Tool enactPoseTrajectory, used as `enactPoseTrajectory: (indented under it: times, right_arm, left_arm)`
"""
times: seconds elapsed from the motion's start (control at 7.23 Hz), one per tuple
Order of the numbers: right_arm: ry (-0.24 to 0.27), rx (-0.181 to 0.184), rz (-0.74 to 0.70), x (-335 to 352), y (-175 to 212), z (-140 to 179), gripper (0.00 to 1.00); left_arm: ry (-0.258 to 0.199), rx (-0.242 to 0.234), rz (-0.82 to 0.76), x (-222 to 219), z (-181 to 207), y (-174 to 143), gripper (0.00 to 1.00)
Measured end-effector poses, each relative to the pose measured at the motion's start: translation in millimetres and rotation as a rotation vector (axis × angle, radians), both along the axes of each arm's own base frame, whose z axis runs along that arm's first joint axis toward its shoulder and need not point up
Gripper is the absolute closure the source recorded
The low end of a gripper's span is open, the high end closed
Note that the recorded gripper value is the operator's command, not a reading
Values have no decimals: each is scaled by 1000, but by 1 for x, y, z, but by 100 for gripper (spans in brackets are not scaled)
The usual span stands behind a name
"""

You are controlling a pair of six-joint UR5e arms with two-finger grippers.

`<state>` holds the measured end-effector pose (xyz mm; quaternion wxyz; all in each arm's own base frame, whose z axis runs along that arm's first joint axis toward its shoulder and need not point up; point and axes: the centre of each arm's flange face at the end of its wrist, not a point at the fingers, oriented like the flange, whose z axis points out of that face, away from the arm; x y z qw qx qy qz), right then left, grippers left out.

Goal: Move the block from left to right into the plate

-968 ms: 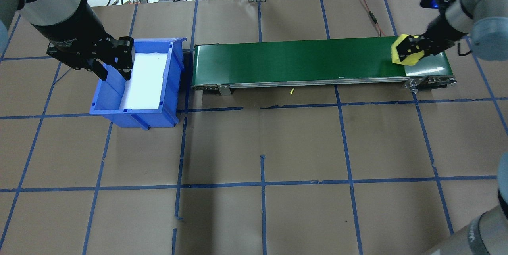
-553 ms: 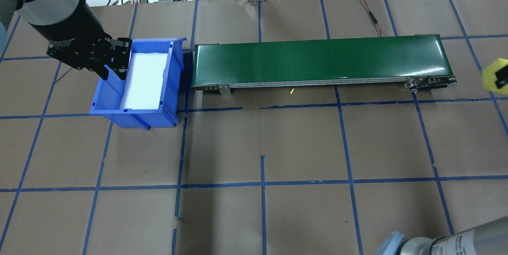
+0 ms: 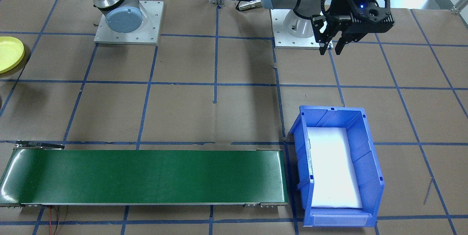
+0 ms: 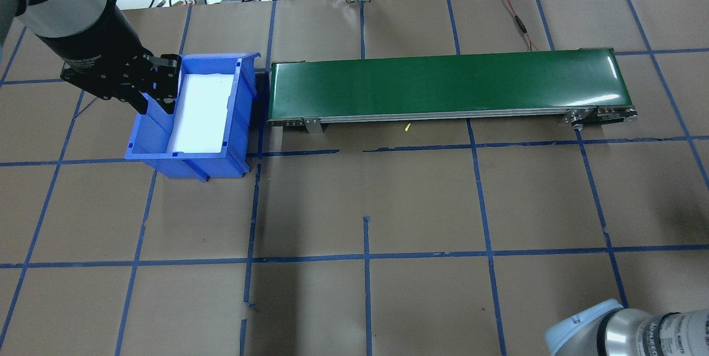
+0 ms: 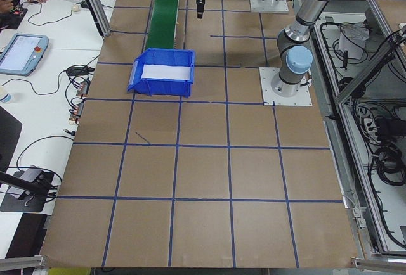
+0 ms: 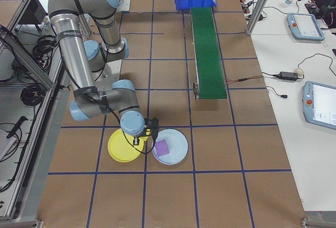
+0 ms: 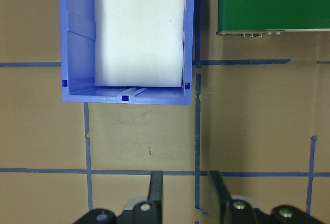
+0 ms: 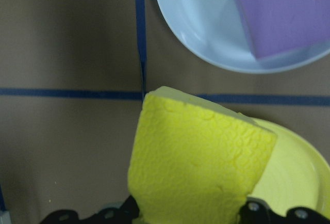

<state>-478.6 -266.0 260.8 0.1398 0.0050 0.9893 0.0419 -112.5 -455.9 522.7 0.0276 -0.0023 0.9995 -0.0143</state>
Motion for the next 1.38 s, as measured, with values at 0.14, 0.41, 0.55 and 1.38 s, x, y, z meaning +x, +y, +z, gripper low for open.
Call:
enactPoseTrajectory:
  times: [0.14,0.41,0.55,1.38]
  right_arm:
    - [-10,6,-10,-11,37,-16,23]
    - [8,3,2,-23,63,-38,12]
    - [16,0,5,-25,65,-42,9]
    - [83,-23,134,-4,-5,74,1]
  left_arm:
    - [-1,1,0,0,0,0,11]
    - [-1,2,1,1,0,0,0]
    - [-1,4,4,2,-1,0,0]
    - [3,43,12,3,-4,3,0]
